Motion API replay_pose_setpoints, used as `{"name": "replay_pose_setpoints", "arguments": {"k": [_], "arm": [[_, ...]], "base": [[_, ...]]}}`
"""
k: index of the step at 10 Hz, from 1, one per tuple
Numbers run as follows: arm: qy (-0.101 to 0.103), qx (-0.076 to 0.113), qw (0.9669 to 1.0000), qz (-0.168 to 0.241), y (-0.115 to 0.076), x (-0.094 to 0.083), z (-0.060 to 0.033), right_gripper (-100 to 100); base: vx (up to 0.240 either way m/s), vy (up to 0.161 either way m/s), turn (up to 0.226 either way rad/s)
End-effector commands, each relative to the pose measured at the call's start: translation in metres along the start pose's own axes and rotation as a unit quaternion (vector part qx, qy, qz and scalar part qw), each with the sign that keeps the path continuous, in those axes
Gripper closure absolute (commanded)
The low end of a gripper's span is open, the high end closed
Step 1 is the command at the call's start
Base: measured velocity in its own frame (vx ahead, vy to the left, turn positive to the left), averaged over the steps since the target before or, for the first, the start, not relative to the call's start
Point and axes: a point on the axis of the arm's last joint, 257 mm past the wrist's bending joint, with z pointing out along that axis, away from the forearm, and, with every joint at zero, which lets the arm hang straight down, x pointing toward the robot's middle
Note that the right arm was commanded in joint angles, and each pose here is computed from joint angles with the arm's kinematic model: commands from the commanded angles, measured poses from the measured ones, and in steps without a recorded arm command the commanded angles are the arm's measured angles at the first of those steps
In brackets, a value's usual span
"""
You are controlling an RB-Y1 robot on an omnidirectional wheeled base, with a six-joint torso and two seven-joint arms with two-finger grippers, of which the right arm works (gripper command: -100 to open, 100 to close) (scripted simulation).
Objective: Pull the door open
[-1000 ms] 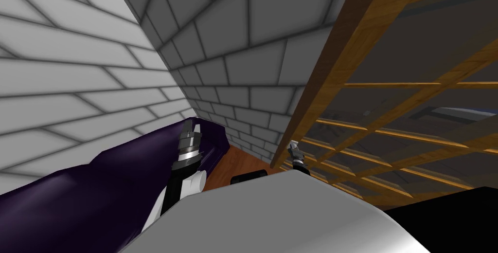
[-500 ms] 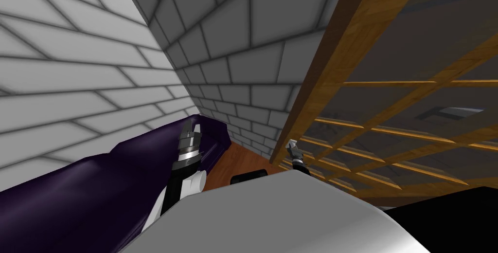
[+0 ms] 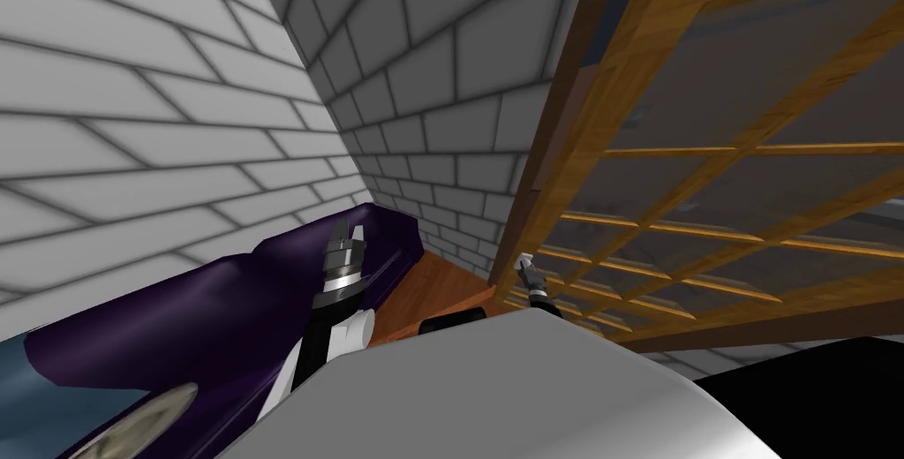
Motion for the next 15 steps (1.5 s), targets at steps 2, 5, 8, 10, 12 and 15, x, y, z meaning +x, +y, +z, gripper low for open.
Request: {"name": "replay_pose_setpoints", "arguments": {"k": [2,5,8,10,12,15], "arm": [[0.002,0.023,0.9997,0.0,-0.011,0.001,-0.005,100],[0.004,0.055,0.9985,0.0,-0.025,0.002,-0.0132,100],[0.003,0.067,0.9977,0.0,-0.031,0.002,-0.0164,100],[0.003,0.089,0.996,-0.001,-0.036,0.001,-0.0267,100],[0.004,0.112,0.9937,0.0,-0.041,0.002,-0.0367,100],[0.003,0.125,0.9922,-0.001,-0.044,0.001,-0.0419,100]], "base": [[-0.2,-0.025,0.074],[-0.238,-0.009,0.057],[-0.176,0.0,0.038],[-0.211,-0.022,0.111],[-0.31,-0.024,0.111],[-0.219,-0.021,0.072]]}}
